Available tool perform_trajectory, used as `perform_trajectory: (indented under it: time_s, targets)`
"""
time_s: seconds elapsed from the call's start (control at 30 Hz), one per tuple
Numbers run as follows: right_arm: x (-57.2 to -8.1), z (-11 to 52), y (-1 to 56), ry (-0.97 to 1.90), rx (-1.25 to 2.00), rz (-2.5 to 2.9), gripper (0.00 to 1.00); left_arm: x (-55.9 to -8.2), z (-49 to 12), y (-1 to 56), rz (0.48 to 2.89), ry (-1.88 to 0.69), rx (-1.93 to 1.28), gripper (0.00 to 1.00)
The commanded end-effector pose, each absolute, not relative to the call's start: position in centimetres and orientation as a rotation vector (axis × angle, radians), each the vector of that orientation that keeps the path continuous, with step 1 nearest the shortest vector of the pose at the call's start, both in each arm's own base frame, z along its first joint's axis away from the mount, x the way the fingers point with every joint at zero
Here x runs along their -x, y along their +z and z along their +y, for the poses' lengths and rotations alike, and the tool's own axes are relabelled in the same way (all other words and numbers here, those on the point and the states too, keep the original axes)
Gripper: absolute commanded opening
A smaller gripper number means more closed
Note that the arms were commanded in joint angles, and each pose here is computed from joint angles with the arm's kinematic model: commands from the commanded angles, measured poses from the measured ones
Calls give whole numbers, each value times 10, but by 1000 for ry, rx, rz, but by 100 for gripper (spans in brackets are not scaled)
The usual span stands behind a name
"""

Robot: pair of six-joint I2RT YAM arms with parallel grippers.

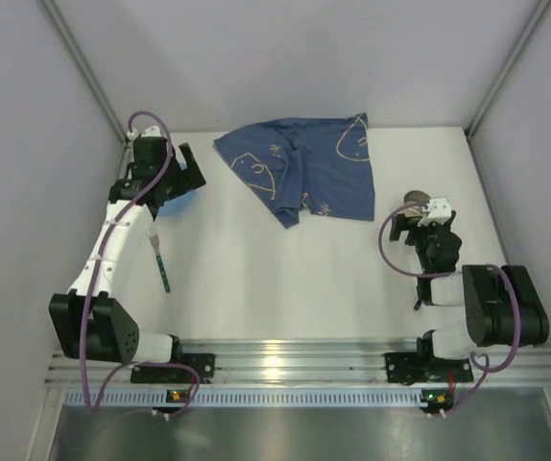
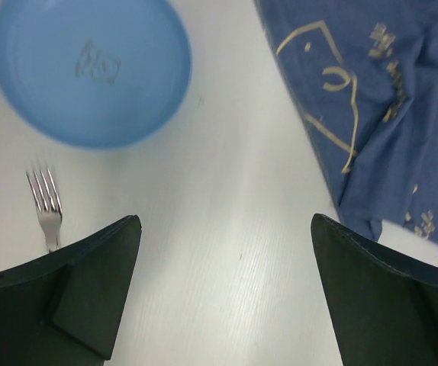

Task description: Set the dinner table for one person

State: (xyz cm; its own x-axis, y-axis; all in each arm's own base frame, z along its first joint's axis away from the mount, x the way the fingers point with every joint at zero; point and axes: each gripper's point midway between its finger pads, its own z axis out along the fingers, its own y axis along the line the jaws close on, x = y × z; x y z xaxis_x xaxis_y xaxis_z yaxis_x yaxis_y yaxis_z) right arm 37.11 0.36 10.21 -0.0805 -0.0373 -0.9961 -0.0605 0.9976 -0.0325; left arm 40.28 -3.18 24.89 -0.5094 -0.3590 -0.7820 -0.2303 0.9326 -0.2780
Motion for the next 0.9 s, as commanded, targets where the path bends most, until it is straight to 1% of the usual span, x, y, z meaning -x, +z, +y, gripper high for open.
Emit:
perform_trajectory:
  time_s: [0.0, 0.03, 0.17, 0.2, 0.23, 0.3, 0.33, 0.43, 0.47, 0.5, 0.57, 0.63, 0.67, 0.7, 0.77, 0.8, 0.87]
  targets:
    - [-381, -8, 121, -8, 3, 1595, 100, -374, -43, 227, 2230, -260, 476, 98]
    - [-381, -8, 121, -8, 3, 1595, 100, -373, -54, 224, 2240, -335, 465, 98]
    - [-381, -8, 121, -9, 2, 1592, 100, -387, -81, 208, 2259, -476, 458, 99]
    - [-381, -8, 121, -8, 1, 1592, 100, -392, -83, 209, 2261, -453, 467, 99]
    - [-382, -9, 121, -14, 0, 1595, 100, -397, -93, 190, 2323, -415, 475, 98]
    - [-382, -7, 120, -18, 1, 1601, 100, -414, -100, 190, 2318, -319, 489, 98]
    - [-382, -9, 119, -24, -5, 1605, 100, -424, -104, 174, 2343, -281, 499, 98]
    - [-382, -8, 119, -21, -5, 1603, 100, -459, -126, 172, 2307, -322, 520, 98]
    - [-383, -8, 121, -24, -5, 1600, 100, -470, -132, 143, 2357, -298, 544, 98]
    - [-383, -6, 118, -31, 3, 1614, 100, -487, -137, 149, 2323, -274, 552, 98]
    - [-383, -14, 119, -68, -40, 1612, 100, -509, -146, 118, 2363, -246, 591, 98]
    - [-383, -15, 119, -73, -42, 1611, 100, -519, -158, 96, 2407, -270, 604, 98]
    - [-382, -16, 120, -76, -45, 1607, 100, -529, -165, 101, 2394, -293, 607, 98]
    - [-382, -16, 119, -77, -46, 1610, 100, -530, -174, 74, 2445, -273, 595, 98]
    - [-383, -12, 122, -83, -59, 1615, 100, -539, -177, 72, 2460, -223, 568, 98]
    - [-382, -17, 123, -108, -92, 1615, 100, -538, -174, 51, 2498, -158, 581, 98]
    - [-385, -22, 127, -123, -152, 1615, 100, -544, -174, 46, 2505, -137, 583, 98]
